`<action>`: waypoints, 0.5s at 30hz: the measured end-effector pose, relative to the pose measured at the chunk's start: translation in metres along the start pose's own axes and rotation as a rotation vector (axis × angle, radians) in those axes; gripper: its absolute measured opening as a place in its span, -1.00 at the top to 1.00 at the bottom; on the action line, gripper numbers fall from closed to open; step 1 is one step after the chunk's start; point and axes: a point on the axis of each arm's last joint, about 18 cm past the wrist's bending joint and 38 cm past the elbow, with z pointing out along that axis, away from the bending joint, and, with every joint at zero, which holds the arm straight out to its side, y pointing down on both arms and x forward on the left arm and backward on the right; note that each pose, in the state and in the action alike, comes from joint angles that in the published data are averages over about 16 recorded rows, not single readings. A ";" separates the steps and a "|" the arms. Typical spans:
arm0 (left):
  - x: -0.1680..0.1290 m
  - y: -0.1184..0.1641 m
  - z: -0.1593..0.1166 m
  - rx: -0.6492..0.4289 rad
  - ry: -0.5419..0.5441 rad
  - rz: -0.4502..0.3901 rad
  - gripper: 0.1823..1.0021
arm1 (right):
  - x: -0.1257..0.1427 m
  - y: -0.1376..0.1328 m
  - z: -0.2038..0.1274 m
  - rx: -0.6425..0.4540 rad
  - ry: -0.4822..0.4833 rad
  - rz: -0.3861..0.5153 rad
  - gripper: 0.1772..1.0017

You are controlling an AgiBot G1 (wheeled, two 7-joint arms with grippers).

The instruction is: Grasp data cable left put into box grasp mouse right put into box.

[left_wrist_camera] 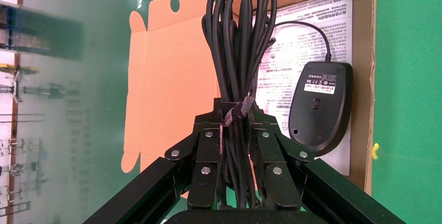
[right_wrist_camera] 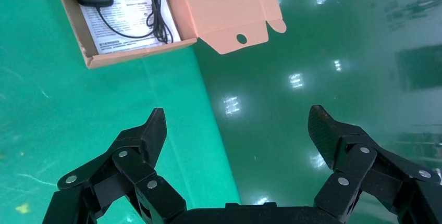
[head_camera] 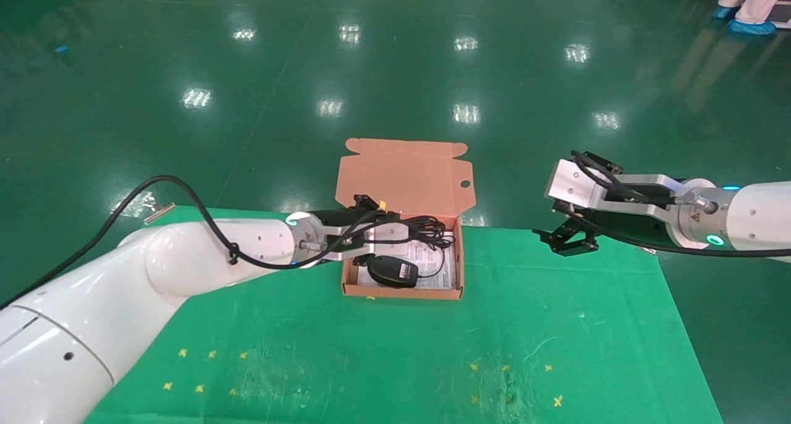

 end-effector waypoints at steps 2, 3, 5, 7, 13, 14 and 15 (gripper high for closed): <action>0.000 0.000 0.000 0.000 0.001 0.000 0.77 | 0.000 0.000 0.000 -0.001 0.000 0.000 -0.93; 0.000 0.000 0.000 0.000 0.001 -0.001 0.76 | 0.000 0.000 0.000 -0.002 0.000 -0.001 -0.95; 0.000 0.001 -0.001 0.000 0.000 0.000 0.73 | 0.000 0.000 0.000 -0.002 0.000 -0.002 -0.97; -0.003 0.001 -0.002 0.001 -0.007 0.006 0.68 | 0.003 -0.002 0.000 0.003 0.007 -0.003 -0.98; -0.028 0.003 -0.011 -0.006 -0.072 0.031 0.46 | 0.024 -0.014 0.000 0.021 0.066 -0.031 -1.00; -0.033 0.003 -0.013 -0.007 -0.084 0.035 0.42 | 0.027 -0.017 0.000 0.024 0.076 -0.036 -1.00; -0.038 0.003 -0.014 -0.009 -0.097 0.038 0.37 | 0.032 -0.020 -0.001 0.026 0.088 -0.044 -1.00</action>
